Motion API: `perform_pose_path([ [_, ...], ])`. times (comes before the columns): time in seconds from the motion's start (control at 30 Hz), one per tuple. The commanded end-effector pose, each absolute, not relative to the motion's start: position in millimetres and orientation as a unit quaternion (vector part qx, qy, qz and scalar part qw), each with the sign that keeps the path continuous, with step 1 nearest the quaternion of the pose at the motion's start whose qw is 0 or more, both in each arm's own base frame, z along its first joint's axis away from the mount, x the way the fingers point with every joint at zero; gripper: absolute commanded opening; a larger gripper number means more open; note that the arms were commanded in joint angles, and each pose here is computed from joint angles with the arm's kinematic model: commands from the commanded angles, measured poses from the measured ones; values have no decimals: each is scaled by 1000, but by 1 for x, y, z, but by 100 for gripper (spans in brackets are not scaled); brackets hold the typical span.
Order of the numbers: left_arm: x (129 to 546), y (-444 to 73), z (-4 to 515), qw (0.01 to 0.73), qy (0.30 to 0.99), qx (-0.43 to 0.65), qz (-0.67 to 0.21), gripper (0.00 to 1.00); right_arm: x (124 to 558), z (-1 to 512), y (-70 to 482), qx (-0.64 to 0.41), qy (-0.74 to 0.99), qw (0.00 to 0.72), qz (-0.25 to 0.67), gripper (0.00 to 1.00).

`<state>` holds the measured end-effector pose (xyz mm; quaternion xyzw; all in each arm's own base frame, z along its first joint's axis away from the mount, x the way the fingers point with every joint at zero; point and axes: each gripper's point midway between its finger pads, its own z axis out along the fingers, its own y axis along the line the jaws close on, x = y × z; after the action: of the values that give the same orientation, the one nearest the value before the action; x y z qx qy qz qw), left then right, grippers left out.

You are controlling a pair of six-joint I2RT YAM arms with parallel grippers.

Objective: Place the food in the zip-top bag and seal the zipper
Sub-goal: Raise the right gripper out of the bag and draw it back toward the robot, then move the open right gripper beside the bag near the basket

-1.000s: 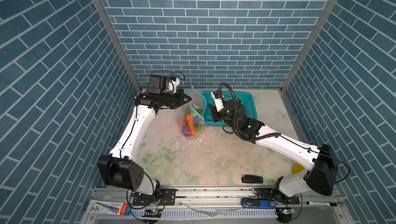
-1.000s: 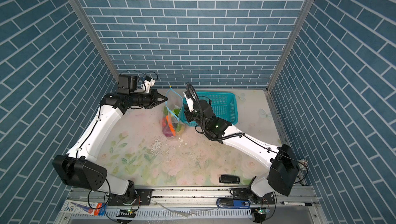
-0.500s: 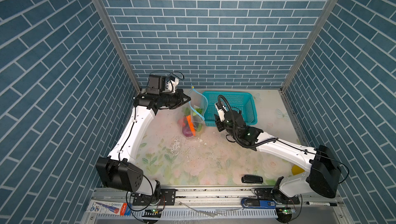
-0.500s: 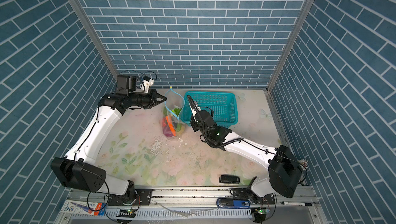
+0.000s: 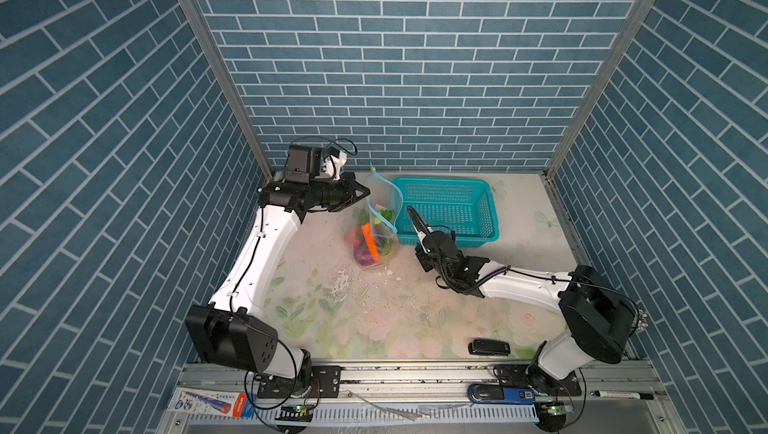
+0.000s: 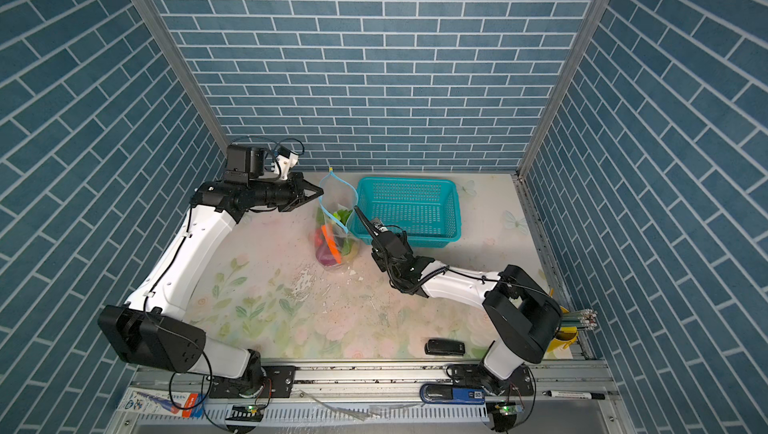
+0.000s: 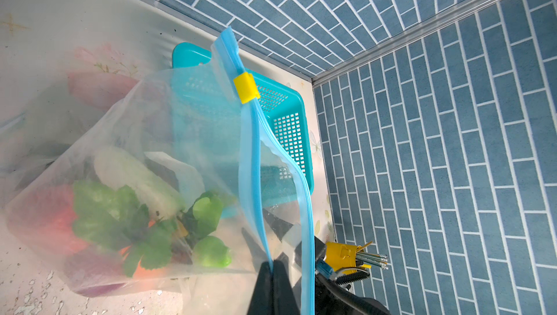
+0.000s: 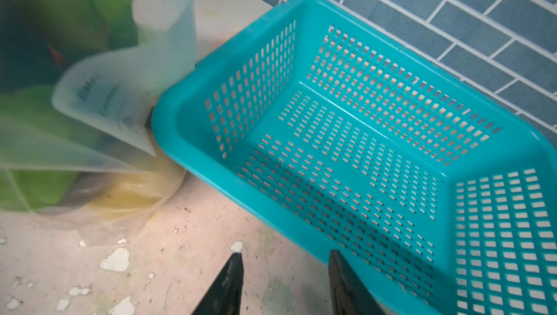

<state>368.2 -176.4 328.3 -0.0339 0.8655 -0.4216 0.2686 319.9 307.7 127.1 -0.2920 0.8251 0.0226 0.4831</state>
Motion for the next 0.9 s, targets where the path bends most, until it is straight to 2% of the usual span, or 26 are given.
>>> perform_pose_path([
  [0.0, 362, -179, 338, 278, 861, -18, -426, 0, 322, 113, 296, -276, 833, 480, -1, 49],
  [0.47, 368, -181, 339, 277, 860, -16, -428, 0, 361, 93, 277, -238, 850, 470, -26, 49],
  [0.87, 369, -180, 337, 275, 862, -19, -426, 0, 399, 98, 267, -239, 842, 482, -45, 49],
])
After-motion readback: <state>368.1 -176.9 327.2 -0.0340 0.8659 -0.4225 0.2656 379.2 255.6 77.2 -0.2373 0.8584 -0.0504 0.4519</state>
